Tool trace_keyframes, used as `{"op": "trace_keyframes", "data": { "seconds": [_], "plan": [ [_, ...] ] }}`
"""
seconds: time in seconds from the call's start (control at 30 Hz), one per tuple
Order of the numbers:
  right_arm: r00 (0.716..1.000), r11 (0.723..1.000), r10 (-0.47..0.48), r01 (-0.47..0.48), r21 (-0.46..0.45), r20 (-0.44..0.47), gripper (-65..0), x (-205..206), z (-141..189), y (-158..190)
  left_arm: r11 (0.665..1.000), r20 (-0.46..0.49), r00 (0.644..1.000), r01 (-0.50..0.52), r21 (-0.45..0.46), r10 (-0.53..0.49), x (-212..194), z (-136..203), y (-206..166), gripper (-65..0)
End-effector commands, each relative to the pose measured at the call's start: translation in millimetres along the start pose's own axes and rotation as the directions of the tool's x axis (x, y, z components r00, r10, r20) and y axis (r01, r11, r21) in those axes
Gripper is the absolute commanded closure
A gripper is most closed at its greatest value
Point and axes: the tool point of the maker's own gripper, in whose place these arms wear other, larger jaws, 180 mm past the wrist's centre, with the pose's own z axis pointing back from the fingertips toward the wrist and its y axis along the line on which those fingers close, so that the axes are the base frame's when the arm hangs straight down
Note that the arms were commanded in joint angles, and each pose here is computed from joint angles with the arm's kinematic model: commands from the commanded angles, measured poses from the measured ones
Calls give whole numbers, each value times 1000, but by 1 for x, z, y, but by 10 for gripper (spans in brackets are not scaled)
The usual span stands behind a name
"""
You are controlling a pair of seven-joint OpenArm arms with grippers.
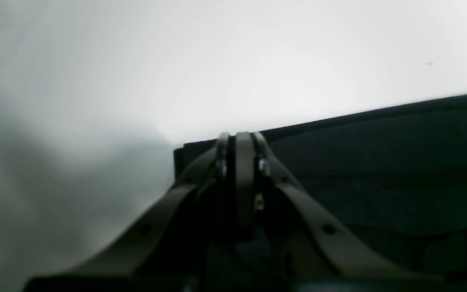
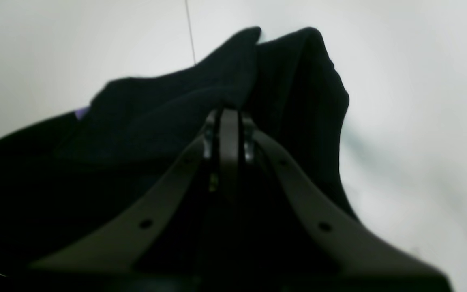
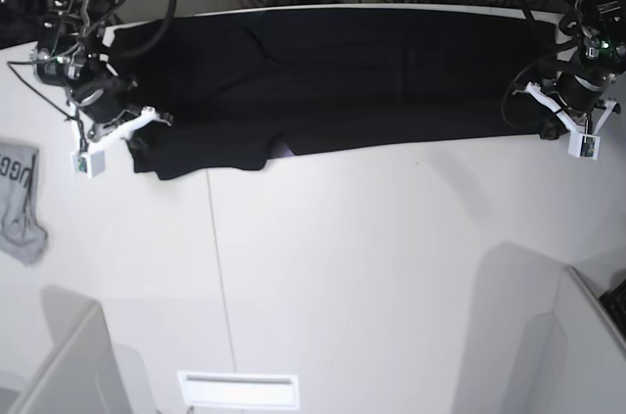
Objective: Fold the T-shirt properly
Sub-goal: 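Lift the hem and fold it over toward the collar with both grippers, then release the hem and raise both grippers off the folded shirt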
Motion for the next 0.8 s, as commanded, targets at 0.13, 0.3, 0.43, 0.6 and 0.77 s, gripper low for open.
{"op": "trace_keyframes", "data": {
  "seconds": [0.13,0.3,0.43,0.6,0.77],
  "plan": [
    [999,999,-34,35,-8,29,0,-5,10,-3,1000,6,1000,22,3,-22,-1,6,3,0],
    [998,998,-61,61,-26,0,0,-20,12,-9,1000,-21,1000,21,1,-21,-11,7,3,0],
    [997,997,-70,69,-33,-26,0,-32,12,-10,1000,-38,999,23,0,-23,-18,9,2,0],
    [997,996,-75,73,-41,-33,0,-33,12,-13,999,-65,997,41,19,-40,-26,9,5,0],
    [995,996,-82,79,-47,-51,0,-40,12,-15,993,-115,988,109,33,-104,-37,6,2,0]
  ]
}}
